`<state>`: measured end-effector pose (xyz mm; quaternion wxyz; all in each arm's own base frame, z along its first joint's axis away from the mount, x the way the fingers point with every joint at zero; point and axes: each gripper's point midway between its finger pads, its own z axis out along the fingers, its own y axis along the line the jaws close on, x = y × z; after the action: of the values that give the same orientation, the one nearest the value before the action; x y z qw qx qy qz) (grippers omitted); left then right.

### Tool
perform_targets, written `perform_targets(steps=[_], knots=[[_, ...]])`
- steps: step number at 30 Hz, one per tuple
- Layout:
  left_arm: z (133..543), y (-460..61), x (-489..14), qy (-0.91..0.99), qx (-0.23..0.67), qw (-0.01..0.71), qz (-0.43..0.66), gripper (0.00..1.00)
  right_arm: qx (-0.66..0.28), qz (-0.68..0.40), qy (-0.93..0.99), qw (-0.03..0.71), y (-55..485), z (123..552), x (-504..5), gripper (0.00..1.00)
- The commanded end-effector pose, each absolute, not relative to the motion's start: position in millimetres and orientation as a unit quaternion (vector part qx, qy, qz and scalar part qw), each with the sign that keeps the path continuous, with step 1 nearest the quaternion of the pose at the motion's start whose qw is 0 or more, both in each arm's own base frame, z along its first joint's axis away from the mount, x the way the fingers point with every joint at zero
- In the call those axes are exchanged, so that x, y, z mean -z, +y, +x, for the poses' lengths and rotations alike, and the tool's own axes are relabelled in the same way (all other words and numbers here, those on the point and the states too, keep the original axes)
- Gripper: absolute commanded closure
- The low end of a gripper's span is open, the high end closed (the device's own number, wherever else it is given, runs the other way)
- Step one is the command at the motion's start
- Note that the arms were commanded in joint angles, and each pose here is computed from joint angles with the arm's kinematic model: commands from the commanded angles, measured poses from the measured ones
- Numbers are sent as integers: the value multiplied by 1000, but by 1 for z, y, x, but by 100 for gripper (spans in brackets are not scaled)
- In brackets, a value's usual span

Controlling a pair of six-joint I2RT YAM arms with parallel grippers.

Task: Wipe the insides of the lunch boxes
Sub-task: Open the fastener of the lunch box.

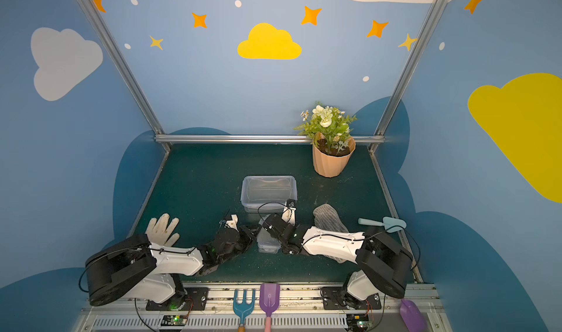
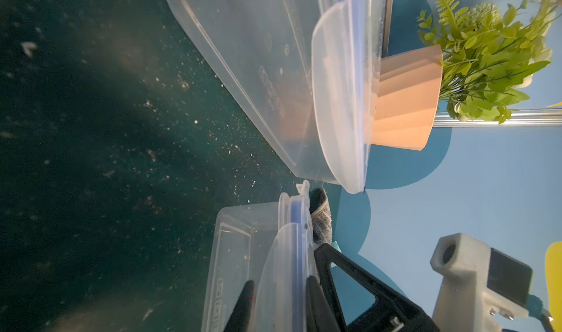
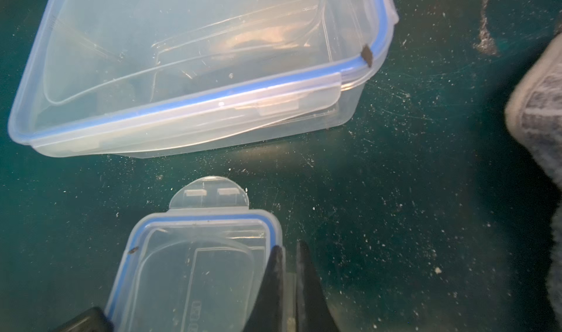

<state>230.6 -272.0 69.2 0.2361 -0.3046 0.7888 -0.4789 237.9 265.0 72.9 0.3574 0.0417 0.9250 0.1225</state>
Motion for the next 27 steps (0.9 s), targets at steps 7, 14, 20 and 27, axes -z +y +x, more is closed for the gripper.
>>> perform_targets(steps=[7,14,20,27], knots=[[197,-265,-19,872,392,161,-246,96,-105,8,931,350,271,231,-74,100],[197,-266,-18,883,386,141,-226,96,-98,1,925,367,273,236,-84,100],[194,-269,-18,894,378,127,-202,96,-97,-3,921,378,274,239,-89,100],[185,-266,-12,914,351,103,-174,96,-95,-9,916,389,278,243,-95,100]])
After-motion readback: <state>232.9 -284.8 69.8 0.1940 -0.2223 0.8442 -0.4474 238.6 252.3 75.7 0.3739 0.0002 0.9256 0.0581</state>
